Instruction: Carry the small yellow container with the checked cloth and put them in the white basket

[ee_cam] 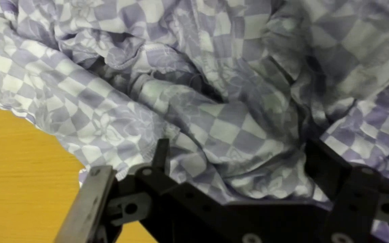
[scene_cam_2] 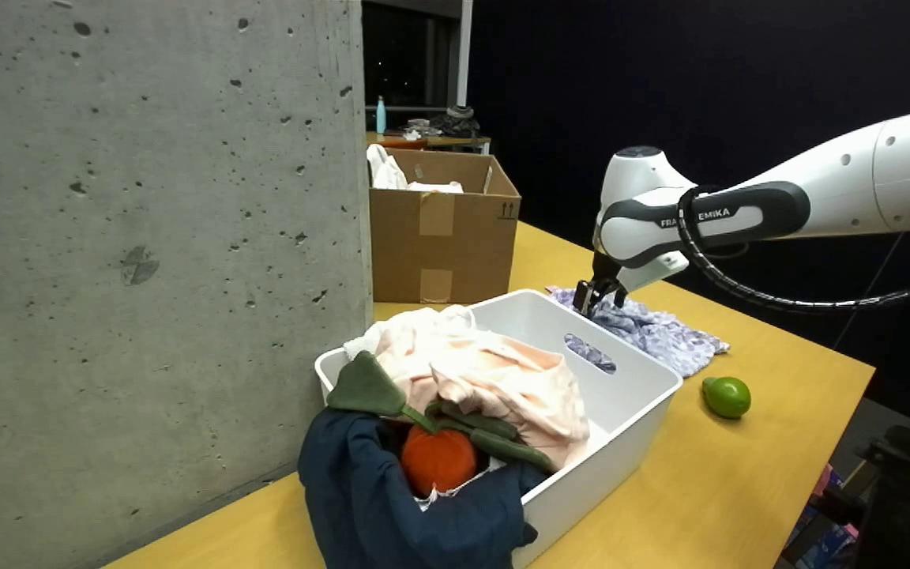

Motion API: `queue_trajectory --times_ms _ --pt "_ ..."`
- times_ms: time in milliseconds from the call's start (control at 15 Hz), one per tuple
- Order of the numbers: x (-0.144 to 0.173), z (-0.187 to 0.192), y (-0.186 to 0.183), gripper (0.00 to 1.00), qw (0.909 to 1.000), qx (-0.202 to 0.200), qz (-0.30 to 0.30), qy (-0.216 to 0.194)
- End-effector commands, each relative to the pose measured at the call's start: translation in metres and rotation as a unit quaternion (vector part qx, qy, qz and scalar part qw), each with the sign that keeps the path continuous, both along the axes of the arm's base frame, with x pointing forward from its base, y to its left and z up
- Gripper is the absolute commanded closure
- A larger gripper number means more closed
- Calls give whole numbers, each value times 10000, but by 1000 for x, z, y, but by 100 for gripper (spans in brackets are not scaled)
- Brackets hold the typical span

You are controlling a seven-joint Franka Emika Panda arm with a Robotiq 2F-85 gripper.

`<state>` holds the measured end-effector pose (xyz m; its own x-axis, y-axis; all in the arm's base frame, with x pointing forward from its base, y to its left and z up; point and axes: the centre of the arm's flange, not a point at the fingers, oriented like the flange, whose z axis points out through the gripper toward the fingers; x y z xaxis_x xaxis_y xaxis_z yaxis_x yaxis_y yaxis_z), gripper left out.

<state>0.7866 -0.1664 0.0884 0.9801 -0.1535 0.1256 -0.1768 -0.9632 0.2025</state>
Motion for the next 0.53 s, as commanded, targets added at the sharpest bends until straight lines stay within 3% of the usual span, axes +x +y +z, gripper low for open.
queue_trajectory --times_ms 0,467 --pt "53 -22 -14 0 9998 -167 -132 -48" --pt "72 -23 -2 0 9995 -271 -58 -148"
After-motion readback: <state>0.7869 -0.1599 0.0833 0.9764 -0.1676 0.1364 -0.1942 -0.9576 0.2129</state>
